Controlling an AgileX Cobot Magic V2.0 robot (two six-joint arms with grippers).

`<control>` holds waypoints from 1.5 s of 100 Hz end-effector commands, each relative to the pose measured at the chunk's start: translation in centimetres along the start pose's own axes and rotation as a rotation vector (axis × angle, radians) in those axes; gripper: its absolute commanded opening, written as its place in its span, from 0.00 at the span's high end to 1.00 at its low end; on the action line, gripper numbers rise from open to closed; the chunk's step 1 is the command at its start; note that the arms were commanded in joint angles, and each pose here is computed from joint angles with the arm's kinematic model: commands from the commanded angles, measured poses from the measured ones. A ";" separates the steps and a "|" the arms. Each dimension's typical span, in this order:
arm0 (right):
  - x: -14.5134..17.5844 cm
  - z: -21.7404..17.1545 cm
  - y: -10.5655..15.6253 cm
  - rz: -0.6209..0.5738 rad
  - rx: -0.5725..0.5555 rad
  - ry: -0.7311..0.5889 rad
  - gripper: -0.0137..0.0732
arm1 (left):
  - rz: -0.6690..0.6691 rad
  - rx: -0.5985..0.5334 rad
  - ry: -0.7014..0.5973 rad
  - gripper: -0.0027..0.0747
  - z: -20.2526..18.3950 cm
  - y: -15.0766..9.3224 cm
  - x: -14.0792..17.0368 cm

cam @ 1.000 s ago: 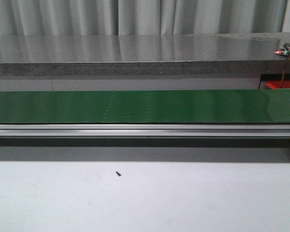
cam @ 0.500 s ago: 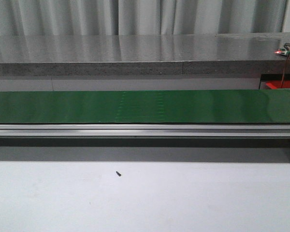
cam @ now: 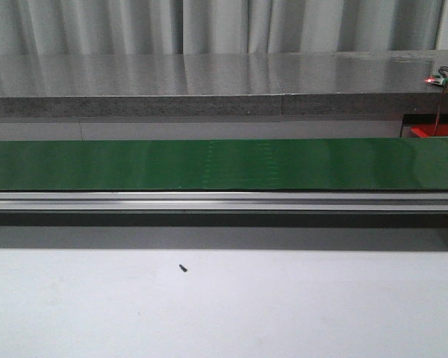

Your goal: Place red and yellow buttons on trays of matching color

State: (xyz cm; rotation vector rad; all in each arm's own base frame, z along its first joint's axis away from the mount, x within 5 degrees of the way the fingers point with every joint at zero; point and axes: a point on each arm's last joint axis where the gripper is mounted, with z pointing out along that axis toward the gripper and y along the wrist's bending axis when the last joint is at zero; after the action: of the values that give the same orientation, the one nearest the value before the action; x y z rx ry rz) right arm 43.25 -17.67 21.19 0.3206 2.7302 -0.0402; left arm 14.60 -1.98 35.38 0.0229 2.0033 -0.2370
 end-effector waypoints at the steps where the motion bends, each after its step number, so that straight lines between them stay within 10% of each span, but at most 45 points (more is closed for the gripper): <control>1: -1.3 -3.3 -0.1 0.002 0.015 -0.114 0.60 | -0.005 0.014 -0.110 0.99 -0.6 -0.3 -1.5; 41: -1.2 -3.3 -0.1 0.002 0.012 -0.102 0.29 | -0.005 0.014 -0.110 0.99 -0.6 -0.3 -1.5; 114: -1.1 -9.0 -1.0 -0.004 0.063 -0.170 0.29 | -0.005 0.014 -0.108 0.99 -0.6 -0.3 -1.5; 150: -0.5 -14.3 0.8 0.026 -0.028 -0.241 0.86 | -0.005 0.014 -0.108 0.99 -0.6 -0.3 -1.5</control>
State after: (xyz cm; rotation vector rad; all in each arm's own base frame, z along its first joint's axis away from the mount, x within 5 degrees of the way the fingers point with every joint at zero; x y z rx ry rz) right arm 39.83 -17.04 29.78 0.3417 2.6206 -0.0337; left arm 14.61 -1.98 35.40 0.0226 2.0017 -0.2368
